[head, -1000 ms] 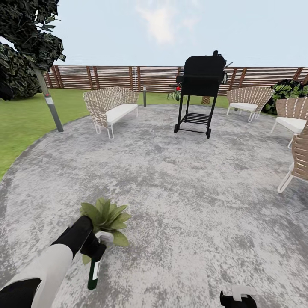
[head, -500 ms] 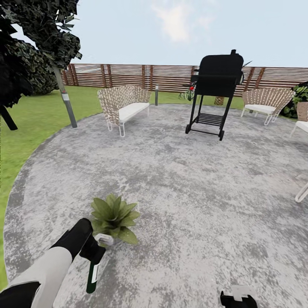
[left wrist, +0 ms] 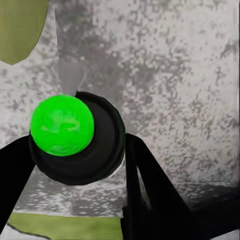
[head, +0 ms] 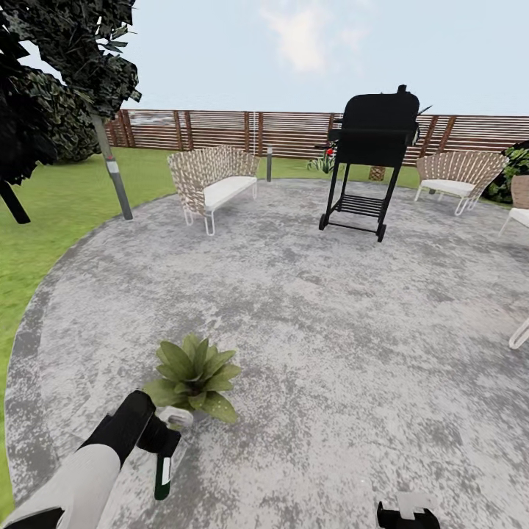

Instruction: Pick up the pesticide atomizer in the garden and spray insectifuge to fully cover both potted plants in the garden.

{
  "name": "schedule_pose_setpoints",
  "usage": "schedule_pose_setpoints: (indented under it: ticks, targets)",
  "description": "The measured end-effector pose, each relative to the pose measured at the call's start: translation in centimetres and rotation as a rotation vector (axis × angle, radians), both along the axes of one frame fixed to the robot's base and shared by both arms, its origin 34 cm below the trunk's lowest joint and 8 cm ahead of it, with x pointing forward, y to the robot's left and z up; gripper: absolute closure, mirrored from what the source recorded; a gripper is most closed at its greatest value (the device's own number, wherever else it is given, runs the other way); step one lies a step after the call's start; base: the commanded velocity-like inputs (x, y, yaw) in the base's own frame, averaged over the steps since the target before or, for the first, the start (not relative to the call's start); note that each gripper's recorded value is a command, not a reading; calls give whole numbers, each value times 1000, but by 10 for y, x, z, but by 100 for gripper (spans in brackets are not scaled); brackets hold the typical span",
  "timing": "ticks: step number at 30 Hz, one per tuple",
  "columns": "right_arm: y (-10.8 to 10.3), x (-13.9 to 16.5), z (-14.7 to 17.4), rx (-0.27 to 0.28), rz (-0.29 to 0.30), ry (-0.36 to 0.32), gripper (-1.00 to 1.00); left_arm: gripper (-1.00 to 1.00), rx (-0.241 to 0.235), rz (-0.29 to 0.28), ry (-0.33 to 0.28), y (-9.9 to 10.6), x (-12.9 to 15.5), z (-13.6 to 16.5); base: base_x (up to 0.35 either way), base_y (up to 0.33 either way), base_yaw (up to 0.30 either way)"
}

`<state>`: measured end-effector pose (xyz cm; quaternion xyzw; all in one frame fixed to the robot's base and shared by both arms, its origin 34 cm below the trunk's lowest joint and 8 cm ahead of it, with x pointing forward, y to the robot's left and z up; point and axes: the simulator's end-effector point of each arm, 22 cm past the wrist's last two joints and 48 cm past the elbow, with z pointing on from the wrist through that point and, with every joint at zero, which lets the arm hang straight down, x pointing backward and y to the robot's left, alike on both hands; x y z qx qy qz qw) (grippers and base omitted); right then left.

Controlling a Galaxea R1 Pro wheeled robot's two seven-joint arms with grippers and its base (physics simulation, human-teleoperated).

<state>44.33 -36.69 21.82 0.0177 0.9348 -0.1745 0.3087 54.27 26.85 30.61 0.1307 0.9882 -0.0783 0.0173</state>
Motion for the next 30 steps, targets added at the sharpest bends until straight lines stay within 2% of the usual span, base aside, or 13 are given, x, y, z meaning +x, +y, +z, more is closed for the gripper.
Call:
schedule_pose_setpoints:
  ticks: [3, 8, 16, 23, 30]
  targets:
    - [0, -1, 0, 1, 3, 2, -100, 100, -13, -16, -45, -3, -1, -7, 0, 0, 0]
    - [-2, -2, 0, -3, 1, 3, -100, 100, 46, -12, -65, 9, -1, -13, 0, 0, 0]
    - [2, -2, -1, 3, 1, 3, -100, 100, 61, -9, -63, 17, -3, -14, 2, 1, 0]
    - [2, -4, -2, 4, -4, 5, -100, 100, 75, -13, -54, 21, -7, -18, 190, 166, 0]
    - [1, -5, -4, 3, -5, 11, -100, 100, 88, -5, -45, 26, -14, -24, 22, 20, 0]
